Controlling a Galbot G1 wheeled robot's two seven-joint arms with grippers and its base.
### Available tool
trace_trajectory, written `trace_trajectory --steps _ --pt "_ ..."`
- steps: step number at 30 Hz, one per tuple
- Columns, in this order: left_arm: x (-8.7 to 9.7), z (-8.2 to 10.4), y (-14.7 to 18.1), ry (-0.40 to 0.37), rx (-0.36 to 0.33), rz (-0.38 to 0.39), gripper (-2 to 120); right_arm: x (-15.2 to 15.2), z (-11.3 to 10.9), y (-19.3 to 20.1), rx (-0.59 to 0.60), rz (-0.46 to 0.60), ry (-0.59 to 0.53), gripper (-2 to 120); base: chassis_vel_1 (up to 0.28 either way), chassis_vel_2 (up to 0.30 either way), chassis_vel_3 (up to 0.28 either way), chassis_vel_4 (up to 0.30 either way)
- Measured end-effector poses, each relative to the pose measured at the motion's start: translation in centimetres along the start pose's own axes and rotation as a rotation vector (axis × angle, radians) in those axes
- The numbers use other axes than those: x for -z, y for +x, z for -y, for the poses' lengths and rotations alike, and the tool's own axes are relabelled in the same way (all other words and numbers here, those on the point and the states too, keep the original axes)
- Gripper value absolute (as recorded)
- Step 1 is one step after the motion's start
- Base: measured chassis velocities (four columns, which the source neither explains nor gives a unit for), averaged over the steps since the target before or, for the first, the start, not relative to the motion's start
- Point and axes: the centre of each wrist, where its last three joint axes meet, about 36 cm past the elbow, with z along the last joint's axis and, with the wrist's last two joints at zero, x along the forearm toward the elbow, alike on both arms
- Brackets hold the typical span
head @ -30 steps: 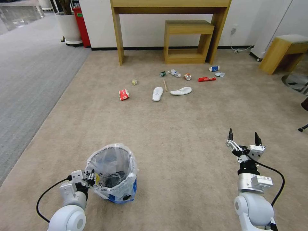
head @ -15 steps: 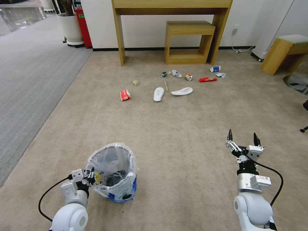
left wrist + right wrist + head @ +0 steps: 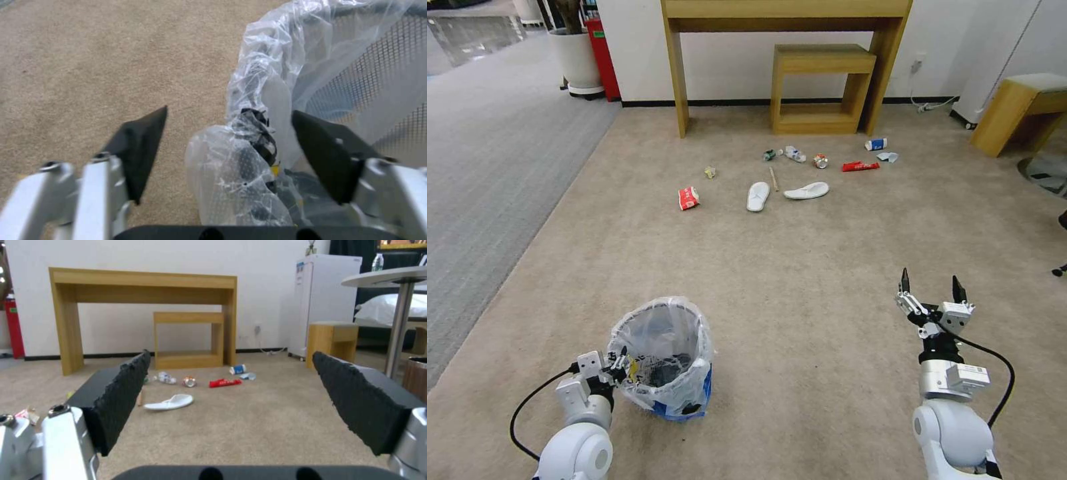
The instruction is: Pick up the trash bin and place the garbage on the floor into it.
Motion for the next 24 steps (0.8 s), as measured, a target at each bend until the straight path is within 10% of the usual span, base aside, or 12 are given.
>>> trace_trajectory --steps 5,24 --pt "0.6 0.1 0.7 0.004 -0.010 -0.005 97 0.3 0.0 0.1 0.002 0.001 0.001 91 0.000 0.000 0.000 0.000" --pt "4.4 -1.5 -0.1 -0.024 -0.028 -0.102 98 0.4 0.4 0.6 -0.014 0.000 0.008 91 0.000 0.000 0.000 0.000"
